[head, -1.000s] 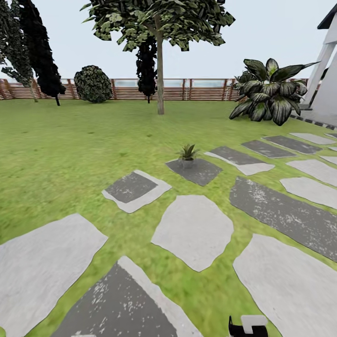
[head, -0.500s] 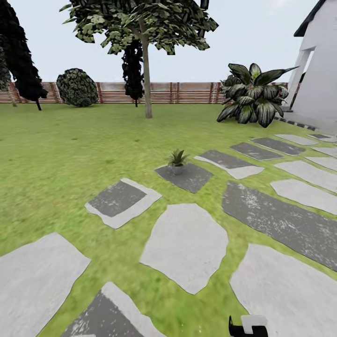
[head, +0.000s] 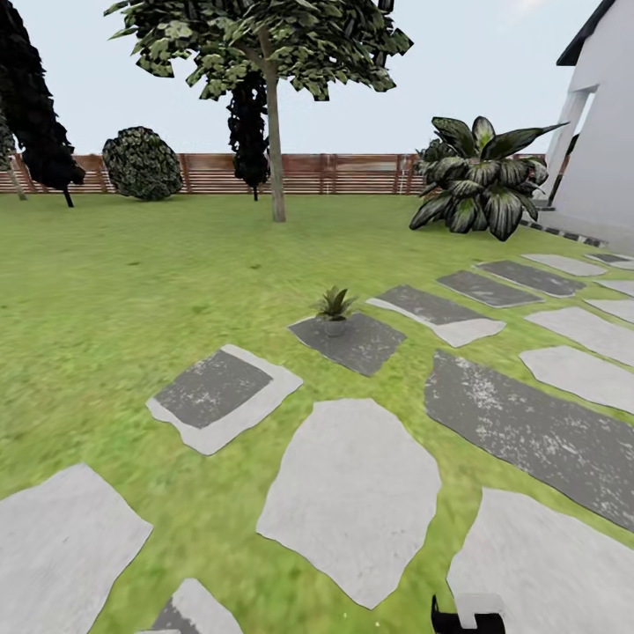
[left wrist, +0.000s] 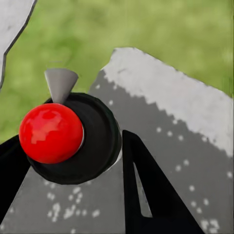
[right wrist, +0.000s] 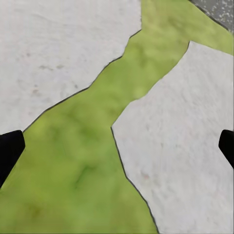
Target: Pick up the pesticide atomizer in the garden and spray insectifuge to fully cover both potted plants in the garden.
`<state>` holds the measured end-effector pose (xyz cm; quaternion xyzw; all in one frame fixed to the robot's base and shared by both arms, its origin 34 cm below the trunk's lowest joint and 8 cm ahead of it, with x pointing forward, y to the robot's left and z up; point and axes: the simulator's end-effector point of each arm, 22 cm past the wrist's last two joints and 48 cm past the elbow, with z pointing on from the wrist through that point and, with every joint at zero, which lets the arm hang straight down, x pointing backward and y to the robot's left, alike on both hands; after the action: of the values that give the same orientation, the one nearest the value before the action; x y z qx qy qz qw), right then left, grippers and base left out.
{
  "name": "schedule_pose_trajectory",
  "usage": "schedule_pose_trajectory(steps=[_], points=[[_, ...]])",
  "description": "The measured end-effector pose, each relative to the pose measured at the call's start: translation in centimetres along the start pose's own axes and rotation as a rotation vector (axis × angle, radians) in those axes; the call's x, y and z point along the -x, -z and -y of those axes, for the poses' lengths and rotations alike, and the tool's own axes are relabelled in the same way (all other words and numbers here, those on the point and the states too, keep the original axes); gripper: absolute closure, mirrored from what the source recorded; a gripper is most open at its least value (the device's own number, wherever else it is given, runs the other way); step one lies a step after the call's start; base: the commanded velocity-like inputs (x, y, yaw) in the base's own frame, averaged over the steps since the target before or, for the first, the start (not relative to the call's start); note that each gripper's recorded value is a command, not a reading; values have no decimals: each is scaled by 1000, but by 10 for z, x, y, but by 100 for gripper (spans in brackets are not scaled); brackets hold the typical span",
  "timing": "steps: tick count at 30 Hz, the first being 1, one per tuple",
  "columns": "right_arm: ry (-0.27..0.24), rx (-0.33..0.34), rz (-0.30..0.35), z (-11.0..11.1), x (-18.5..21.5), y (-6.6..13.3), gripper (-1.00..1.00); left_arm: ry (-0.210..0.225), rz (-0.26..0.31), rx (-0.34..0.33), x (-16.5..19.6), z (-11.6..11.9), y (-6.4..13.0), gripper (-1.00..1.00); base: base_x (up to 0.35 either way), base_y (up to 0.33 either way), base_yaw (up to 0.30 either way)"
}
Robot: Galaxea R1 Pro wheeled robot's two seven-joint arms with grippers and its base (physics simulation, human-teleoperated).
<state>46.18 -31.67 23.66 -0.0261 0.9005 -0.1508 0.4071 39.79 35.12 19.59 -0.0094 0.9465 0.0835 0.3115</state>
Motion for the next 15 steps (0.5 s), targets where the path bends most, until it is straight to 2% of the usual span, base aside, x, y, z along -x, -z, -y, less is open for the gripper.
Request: schedule_pose_trajectory(steps=[4, 11, 15], points=[[-2, 0, 0, -1, 0, 0, -100, 0, 0, 0, 0, 0, 0, 100, 339, 0, -38], [-4, -1, 5, -1, 3, 0, -100, 1, 6, 0, 3, 0, 0, 100, 339, 0, -172], [-5, 0, 6, -2, 3, 1, -100, 1, 7, 1, 3, 0, 0, 100, 339, 0, -32]])
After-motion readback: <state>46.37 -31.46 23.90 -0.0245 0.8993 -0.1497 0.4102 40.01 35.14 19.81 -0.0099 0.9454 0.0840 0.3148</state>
